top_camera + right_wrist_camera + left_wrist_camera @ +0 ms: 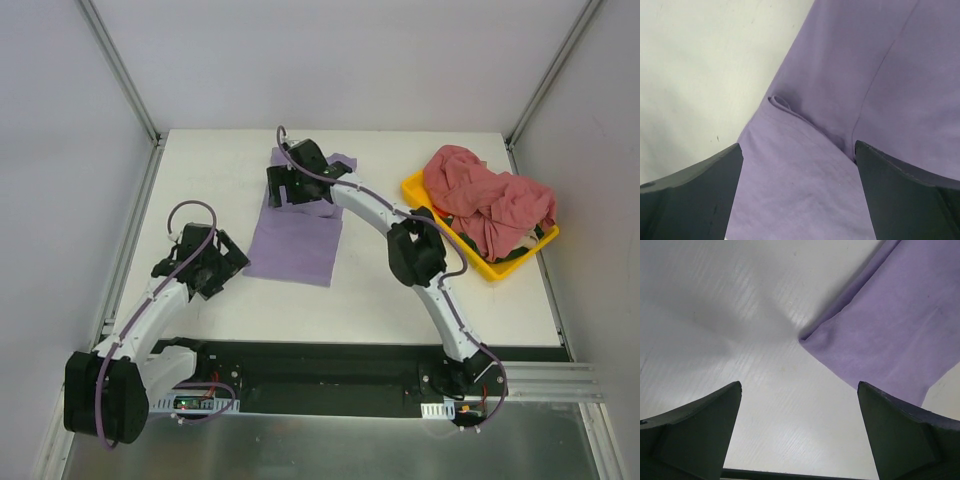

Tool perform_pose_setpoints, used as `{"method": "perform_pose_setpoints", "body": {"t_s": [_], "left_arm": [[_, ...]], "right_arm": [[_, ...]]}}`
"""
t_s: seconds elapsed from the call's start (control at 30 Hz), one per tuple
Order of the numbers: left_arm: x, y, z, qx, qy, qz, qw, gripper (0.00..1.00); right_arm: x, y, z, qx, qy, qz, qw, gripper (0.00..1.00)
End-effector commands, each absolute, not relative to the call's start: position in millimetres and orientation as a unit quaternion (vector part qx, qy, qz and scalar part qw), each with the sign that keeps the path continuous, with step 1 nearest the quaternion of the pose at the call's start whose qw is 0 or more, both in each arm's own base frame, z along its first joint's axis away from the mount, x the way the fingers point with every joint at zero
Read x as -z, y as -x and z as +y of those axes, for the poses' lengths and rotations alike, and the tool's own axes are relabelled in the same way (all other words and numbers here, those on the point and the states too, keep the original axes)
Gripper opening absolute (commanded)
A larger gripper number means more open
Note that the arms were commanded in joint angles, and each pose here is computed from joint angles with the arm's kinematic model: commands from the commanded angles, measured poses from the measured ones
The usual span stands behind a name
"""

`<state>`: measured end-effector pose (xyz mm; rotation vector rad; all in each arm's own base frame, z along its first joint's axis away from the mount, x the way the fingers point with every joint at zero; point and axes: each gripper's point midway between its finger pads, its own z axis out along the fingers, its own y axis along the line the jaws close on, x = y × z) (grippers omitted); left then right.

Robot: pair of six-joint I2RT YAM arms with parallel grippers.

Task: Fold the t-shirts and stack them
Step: Grab one side of the 2/3 rectangular tshirt with both arms

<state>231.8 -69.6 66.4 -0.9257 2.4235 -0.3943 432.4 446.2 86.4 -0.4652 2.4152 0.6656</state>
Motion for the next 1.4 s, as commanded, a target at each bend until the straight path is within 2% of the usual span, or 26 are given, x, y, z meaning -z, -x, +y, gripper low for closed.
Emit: {"method": "perform_pose_setpoints", "body": {"t_s": [0.0, 0.07, 0.13, 0.23, 0.33, 0.43, 0.57, 0.67, 0.7, 0.8, 0.9, 1.03, 1.13, 1.37], "left_arm": [[-70, -239, -65, 0.130, 0.337, 0.897, 0.254, 0.99], [-67, -243, -65, 0.127, 0.339, 0.899, 0.247, 0.98], [-63, -250, -67, 0.127, 0.340, 0.901, 0.237, 0.89], [-57, -262, -79, 0.150, 0.331, 0.907, 0.214, 0.82], [-51, -273, -86, 0.160, 0.327, 0.910, 0.199, 0.74], [-40, -277, -90, 0.158, 0.326, 0.915, 0.178, 0.67], [-24, -273, -87, 0.139, 0.330, 0.921, 0.155, 0.52], [-14, -269, -83, 0.122, 0.338, 0.922, 0.145, 0.49], [-11, -268, -82, 0.119, 0.338, 0.923, 0.141, 0.48], [-4, -263, -82, 0.113, 0.338, 0.926, 0.127, 0.36], [-1, -262, -83, 0.113, 0.338, 0.926, 0.121, 0.17], [-3, -264, -84, 0.117, 0.332, 0.928, 0.122, 0.04], [-4, -265, -84, 0.117, 0.332, 0.928, 0.124, 0.00], [-7, -265, -79, 0.107, 0.334, 0.927, 0.133, 0.00]], "right_arm": [[-132, -396, 444, -0.274, 0.246, 0.880, 0.299, 0.96], [-131, -368, 427, -0.263, 0.310, 0.863, 0.298, 0.96], [-132, -339, 406, -0.240, 0.361, 0.847, 0.307, 0.96], [-120, -301, 373, -0.183, 0.438, 0.820, 0.320, 0.96], [-109, -265, 358, -0.178, 0.503, 0.790, 0.302, 0.96], [-95, -243, 357, -0.187, 0.537, 0.775, 0.276, 0.97], [-80, -229, 363, -0.175, 0.568, 0.764, 0.253, 0.99], [-74, -227, 367, -0.177, 0.570, 0.764, 0.244, 0.99], [-71, -225, 366, -0.175, 0.572, 0.765, 0.240, 0.97], [-64, -221, 363, -0.174, 0.579, 0.762, 0.231, 0.93], [-57, -215, 362, -0.166, 0.597, 0.752, 0.225, 0.86], [-47, -211, 362, -0.145, 0.619, 0.742, 0.214, 0.77], [-40, -210, 360, -0.135, 0.618, 0.748, 0.201, 0.71], [-19, -204, 343, -0.110, 0.607, 0.768, 0.172, 0.60]]}}
